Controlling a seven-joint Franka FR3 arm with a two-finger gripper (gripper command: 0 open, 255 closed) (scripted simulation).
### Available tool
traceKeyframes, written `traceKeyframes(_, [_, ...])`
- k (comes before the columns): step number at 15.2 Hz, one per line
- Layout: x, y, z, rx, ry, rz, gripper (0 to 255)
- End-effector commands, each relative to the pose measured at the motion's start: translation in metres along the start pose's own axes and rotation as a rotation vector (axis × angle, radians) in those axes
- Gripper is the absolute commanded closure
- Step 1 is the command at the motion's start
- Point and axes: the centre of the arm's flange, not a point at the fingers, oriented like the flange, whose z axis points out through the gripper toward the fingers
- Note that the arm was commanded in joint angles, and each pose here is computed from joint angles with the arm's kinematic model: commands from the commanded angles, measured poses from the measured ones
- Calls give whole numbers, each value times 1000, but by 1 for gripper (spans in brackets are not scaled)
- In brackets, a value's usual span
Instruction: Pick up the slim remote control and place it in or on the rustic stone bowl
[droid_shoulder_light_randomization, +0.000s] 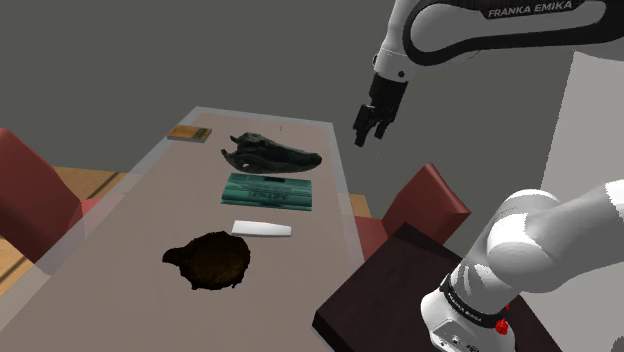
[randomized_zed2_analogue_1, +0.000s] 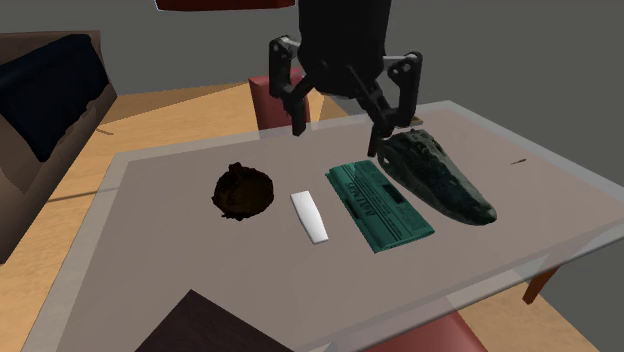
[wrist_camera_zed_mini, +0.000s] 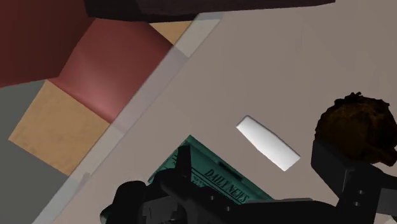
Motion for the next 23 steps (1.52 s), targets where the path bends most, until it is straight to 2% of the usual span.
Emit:
traceKeyframes(1, [17,-4,22,0,-1,-47,0])
traceKeyframes(12, [93,-32,144,2,-17,-291,0])
traceKeyframes(23, [159,-78,266,4,-33,-536,0])
